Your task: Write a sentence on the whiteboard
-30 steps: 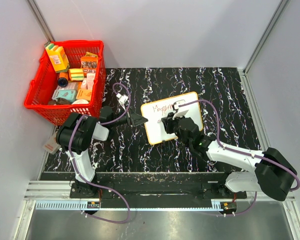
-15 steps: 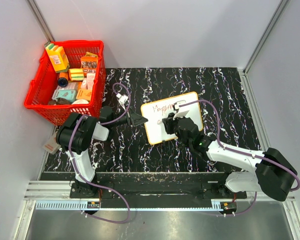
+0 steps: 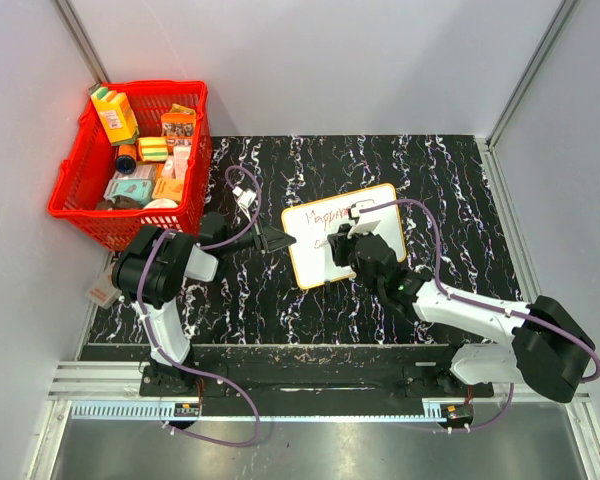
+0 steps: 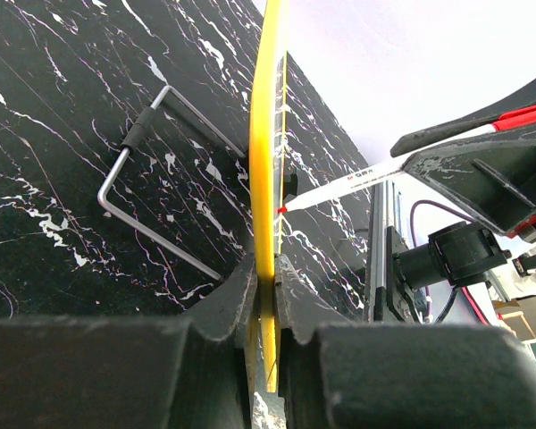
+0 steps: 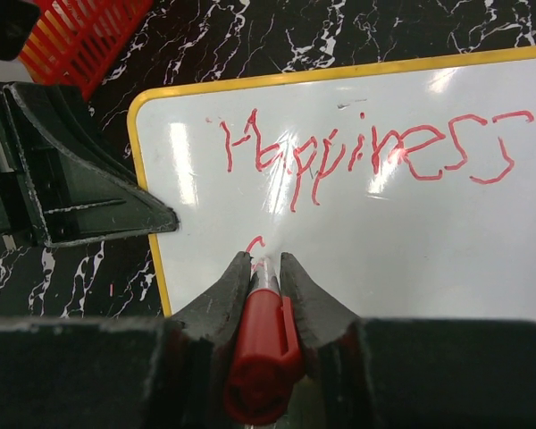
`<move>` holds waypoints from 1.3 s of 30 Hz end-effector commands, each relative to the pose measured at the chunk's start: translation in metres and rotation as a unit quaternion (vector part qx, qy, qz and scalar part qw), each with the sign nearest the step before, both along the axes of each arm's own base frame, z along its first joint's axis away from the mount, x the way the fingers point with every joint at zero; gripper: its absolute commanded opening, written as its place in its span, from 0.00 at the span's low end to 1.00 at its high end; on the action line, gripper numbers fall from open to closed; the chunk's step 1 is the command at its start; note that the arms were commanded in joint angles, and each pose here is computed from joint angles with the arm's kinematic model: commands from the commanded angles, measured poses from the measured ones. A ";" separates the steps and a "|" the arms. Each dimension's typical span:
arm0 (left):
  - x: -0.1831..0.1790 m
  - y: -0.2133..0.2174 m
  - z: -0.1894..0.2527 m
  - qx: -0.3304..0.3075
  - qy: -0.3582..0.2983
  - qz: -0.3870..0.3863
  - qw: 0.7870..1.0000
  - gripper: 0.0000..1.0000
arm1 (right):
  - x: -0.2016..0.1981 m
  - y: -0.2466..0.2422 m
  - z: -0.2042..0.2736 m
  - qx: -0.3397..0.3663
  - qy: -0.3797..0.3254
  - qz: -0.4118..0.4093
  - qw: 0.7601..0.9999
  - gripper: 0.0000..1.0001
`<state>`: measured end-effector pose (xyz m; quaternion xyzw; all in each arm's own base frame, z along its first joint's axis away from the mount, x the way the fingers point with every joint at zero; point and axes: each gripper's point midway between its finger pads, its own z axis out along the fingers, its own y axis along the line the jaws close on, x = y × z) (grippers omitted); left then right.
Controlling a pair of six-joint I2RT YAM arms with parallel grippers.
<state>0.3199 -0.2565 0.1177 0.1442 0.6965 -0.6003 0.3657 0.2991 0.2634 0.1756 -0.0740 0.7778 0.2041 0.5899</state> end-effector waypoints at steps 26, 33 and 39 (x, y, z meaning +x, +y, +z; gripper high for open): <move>0.001 -0.006 0.032 -0.016 -0.087 -0.021 0.996 0.00 | -0.003 -0.006 -0.005 -0.019 0.019 -0.007 1.000 0.00; 0.000 -0.006 0.032 -0.016 -0.087 -0.022 0.996 0.00 | -0.007 -0.005 -0.015 -0.023 0.035 0.000 0.999 0.00; 0.000 -0.006 0.032 -0.016 -0.087 -0.022 0.996 0.00 | -0.011 0.000 -0.023 -0.025 0.049 0.017 0.998 0.00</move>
